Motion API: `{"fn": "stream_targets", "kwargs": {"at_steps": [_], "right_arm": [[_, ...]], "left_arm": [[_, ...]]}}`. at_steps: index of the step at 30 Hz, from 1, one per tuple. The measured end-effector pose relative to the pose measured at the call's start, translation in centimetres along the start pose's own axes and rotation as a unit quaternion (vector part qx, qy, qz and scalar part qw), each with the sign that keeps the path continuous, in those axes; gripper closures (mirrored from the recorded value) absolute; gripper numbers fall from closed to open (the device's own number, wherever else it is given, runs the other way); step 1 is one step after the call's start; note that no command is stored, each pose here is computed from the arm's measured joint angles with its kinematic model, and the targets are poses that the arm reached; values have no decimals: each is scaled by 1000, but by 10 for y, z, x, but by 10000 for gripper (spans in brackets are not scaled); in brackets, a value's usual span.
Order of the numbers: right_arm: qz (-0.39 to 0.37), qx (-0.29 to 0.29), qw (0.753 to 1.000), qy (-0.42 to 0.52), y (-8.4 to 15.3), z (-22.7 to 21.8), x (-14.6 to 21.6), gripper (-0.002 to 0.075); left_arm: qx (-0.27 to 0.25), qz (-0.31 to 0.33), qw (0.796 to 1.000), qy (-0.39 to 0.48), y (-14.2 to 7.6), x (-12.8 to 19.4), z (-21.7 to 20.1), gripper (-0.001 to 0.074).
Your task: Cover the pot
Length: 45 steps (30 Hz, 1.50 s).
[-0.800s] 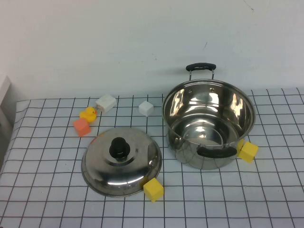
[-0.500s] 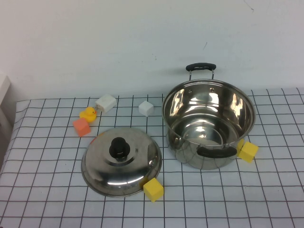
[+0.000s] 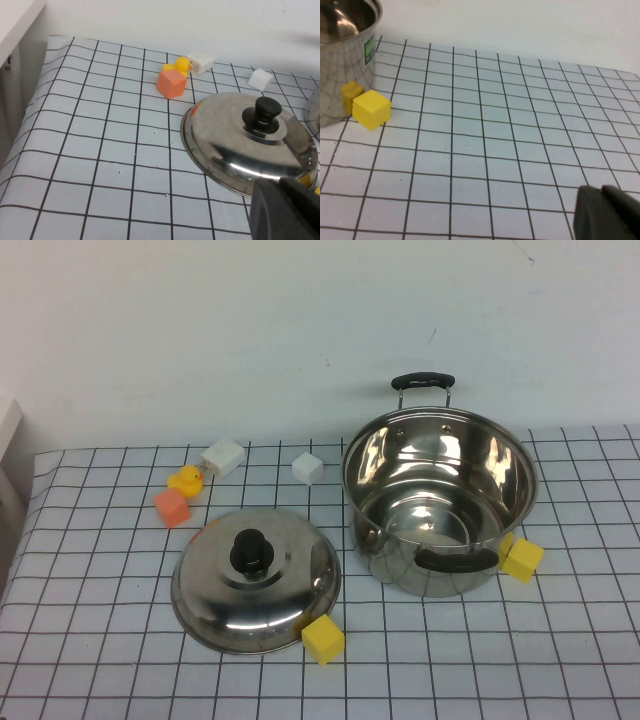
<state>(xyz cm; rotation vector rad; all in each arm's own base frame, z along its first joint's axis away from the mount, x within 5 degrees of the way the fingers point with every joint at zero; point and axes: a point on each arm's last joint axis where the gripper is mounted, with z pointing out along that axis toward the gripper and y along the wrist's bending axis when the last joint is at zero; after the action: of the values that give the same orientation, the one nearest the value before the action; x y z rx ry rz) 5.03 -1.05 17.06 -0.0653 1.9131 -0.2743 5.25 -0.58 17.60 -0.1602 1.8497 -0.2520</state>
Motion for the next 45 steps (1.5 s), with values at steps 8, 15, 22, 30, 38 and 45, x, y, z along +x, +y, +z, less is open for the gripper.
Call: {"fn": "stream_targets", "kwargs": {"at_steps": [8, 15, 22, 30, 38, 45], "right_arm": [[0, 0, 1000, 0, 0, 0, 0, 717], [0, 0, 1000, 0, 0, 0, 0, 717], [0, 0, 1000, 0, 0, 0, 0, 717], [0, 0, 1000, 0, 0, 0, 0, 717], [0, 0, 1000, 0, 0, 0, 0, 717], [0, 0, 1000, 0, 0, 0, 0, 717]], "left_arm": [[0, 0, 1000, 0, 0, 0, 0, 737], [10, 0, 999, -49, -2, -8, 0, 737], [52, 10, 965, -256, -9, -44, -12, 737], [78, 12, 923, -376, -14, -62, -27, 737], [65, 7, 940, -336, -18, -81, -34, 737], [55, 31, 935, -348, -32, -135, -31, 736]]}}
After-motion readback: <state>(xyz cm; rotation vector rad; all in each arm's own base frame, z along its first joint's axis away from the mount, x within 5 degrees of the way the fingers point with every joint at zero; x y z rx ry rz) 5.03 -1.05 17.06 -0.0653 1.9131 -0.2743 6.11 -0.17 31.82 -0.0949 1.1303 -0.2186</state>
